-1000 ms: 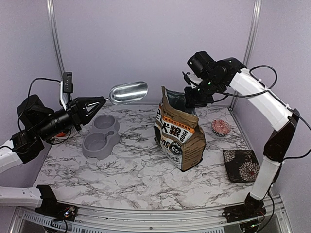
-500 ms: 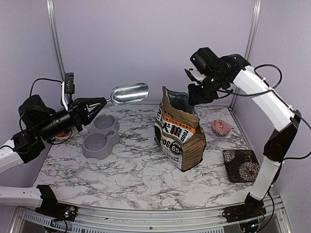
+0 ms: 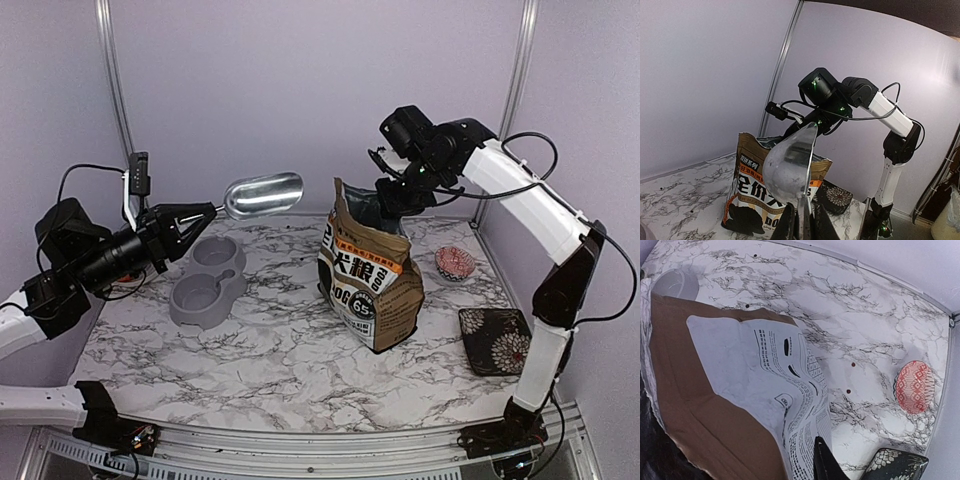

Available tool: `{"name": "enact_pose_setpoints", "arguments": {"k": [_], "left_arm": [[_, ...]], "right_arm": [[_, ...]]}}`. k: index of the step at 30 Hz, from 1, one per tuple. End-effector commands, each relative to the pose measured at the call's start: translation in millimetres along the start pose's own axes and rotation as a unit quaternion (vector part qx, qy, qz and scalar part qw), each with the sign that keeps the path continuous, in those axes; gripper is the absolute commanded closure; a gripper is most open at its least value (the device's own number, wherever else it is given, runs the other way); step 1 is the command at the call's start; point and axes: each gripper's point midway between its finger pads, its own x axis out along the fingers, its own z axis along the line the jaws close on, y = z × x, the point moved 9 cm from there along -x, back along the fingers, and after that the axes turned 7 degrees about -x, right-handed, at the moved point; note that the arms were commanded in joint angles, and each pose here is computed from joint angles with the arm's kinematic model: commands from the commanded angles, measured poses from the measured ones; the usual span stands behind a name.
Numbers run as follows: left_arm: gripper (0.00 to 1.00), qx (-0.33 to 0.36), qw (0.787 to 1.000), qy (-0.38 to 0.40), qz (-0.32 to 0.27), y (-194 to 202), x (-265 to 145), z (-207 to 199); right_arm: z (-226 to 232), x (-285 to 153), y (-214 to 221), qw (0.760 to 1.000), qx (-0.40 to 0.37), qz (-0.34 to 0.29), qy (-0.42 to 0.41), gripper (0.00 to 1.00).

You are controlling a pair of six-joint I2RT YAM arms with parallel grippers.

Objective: Serve the pet food
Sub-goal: Adjust the pet food bag at the center of the board.

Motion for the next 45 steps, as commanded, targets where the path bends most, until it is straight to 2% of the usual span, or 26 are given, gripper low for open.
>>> {"name": "enact_pose_setpoints", "arguments": {"k": [1,5,12,25,45], "left_arm": [[1.00,-0.001,1.000,0.005,-0.008,-1.2,-3.7,-2.3],[1.00,-0.001,1.000,0.006,-0.006,-0.6,-3.2,-2.0],[1.00,-0.003,1.000,0.004,-0.002,1.5,-1.5,-0.6],[1.00,-0.009,1.000,0.007,0.017,1.6,16.4,2.8],[1.00,-0.022,0.999,0.005,0.038,3.3,42.6,6.5]], "right_arm": [[-3.3,5.3,0.9,1.000,-0.002,0.003,0.001,0.82],[-3.9,6.6,2.0,1.000,-0.002,0.004,0.001,1.00],[-9.0,-14.4,-9.3,0.999,-0.005,-0.037,0.014,1.00],[-40.0,-56.8,-30.1,0.985,-0.019,-0.116,0.127,1.00],[-87.6,-93.5,-35.0,0.964,-0.005,-0.159,0.213,1.00]]}}
